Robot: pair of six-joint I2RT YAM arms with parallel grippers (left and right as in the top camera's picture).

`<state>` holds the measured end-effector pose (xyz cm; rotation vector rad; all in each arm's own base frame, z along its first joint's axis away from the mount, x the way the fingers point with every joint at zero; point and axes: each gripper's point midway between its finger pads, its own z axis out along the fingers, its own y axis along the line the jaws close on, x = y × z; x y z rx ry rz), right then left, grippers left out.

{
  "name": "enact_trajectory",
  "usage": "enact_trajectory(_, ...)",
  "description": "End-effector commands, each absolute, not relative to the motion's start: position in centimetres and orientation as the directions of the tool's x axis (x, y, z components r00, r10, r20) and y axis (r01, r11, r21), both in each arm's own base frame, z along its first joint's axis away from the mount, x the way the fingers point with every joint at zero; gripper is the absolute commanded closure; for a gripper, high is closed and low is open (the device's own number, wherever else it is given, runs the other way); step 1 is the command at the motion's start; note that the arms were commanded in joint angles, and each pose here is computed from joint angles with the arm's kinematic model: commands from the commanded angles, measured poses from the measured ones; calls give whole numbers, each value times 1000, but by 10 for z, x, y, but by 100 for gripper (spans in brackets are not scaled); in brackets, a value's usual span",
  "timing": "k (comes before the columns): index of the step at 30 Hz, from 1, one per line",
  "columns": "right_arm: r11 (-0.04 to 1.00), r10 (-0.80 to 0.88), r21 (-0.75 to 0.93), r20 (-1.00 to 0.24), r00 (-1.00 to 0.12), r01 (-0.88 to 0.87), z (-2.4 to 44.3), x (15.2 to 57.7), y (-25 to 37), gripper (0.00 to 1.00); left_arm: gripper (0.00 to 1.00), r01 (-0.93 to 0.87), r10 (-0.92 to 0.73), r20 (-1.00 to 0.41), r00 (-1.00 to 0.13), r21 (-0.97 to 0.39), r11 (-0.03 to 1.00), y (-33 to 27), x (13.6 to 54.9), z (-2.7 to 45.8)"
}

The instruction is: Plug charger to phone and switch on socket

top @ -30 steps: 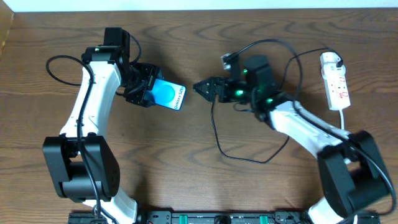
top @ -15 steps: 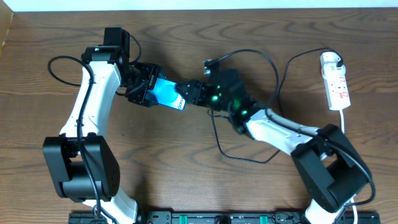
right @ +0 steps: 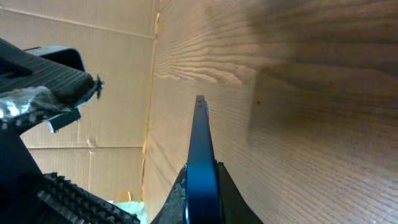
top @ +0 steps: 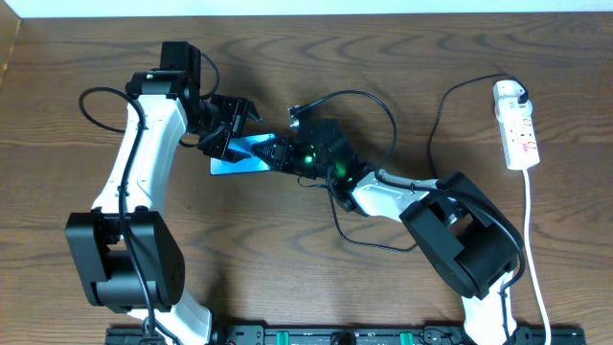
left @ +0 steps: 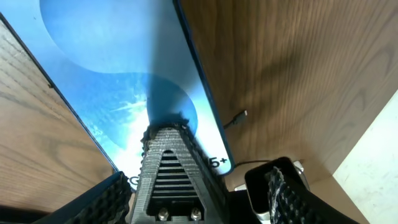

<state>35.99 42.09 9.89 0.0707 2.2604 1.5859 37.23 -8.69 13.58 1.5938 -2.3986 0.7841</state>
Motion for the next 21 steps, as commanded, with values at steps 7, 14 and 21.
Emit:
enact_trajectory(7, 302, 305, 934, -286, -909, -192, 137, 393, 393, 99, 29, -886, -812, 400, -425, -369, 281, -84, 376, 149)
enact_trajectory(14, 213, 509, 972, -196, -838, -97, 200, 441, 329, 99, 29, -509, -576, 219, -787, -758, 408, -104, 421, 194)
enact_trajectory(21, -21, 693, 997, 67, -718, 73, 240, 467, 299, 99, 46, -279, -512, 47, -858, -879, 388, -114, 449, 227)
